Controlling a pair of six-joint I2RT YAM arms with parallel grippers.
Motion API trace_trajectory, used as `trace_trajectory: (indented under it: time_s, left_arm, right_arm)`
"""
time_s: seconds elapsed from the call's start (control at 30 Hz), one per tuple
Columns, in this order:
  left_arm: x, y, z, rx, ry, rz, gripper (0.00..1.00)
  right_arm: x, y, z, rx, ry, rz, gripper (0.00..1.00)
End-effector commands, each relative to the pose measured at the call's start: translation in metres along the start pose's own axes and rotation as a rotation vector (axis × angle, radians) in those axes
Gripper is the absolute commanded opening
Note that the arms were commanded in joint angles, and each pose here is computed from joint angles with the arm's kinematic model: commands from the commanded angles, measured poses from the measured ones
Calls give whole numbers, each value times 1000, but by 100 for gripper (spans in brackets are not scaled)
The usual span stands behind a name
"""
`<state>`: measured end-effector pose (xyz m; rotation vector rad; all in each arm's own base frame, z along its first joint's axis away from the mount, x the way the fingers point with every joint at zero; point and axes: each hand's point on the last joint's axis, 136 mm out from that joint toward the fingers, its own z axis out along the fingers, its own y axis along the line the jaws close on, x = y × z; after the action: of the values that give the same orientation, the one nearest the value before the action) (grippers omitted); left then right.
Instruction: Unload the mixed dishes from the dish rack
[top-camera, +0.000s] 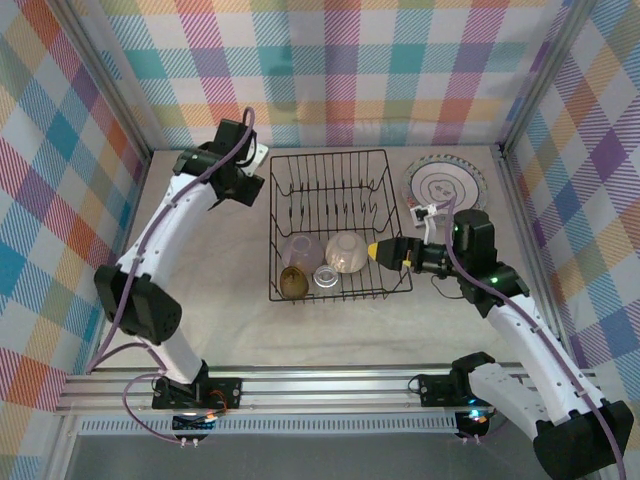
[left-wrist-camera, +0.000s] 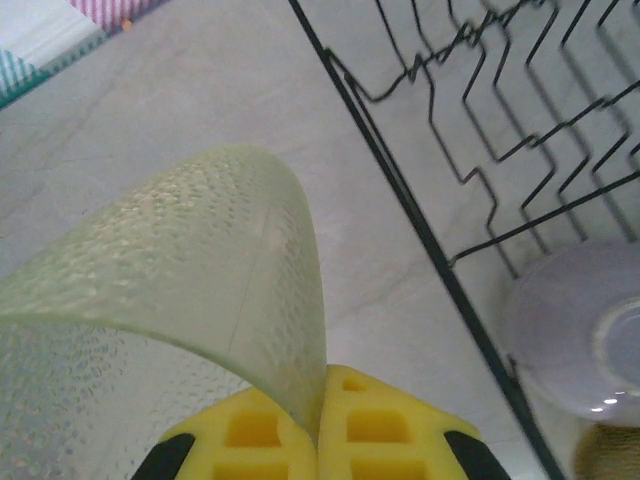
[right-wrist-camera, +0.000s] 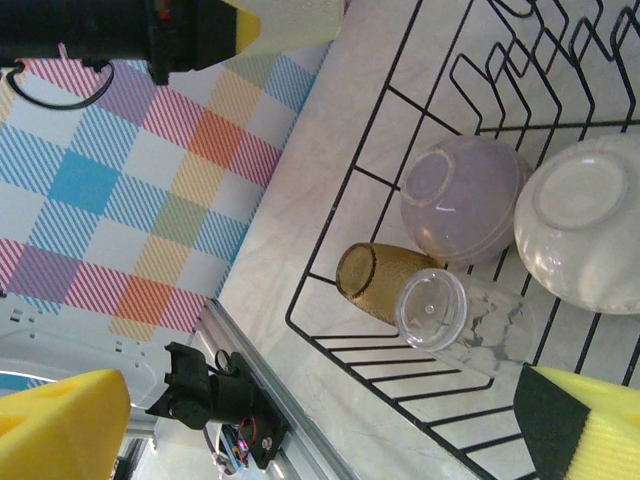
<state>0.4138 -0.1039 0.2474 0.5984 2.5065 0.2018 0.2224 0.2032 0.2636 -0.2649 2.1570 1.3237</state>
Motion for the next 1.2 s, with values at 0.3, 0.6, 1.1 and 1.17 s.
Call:
trace_trajectory:
  time_s: [0.3,0.6,1.1,1.17]
  left_arm:
    - [-11,20,88,73,140,25,0]
    - [-7,27,130,86,216,21,0]
    - [14,27,152,70,335,63,0]
    - [15,27,152,71,342,71,0]
  right_arm:
    - [22,0,9,21,74,-22,99]
    - [46,4,20,64,168,-99,99]
    - [58,5,27,92,237,-132,99]
    - [58,5,29,93,240,-129,99]
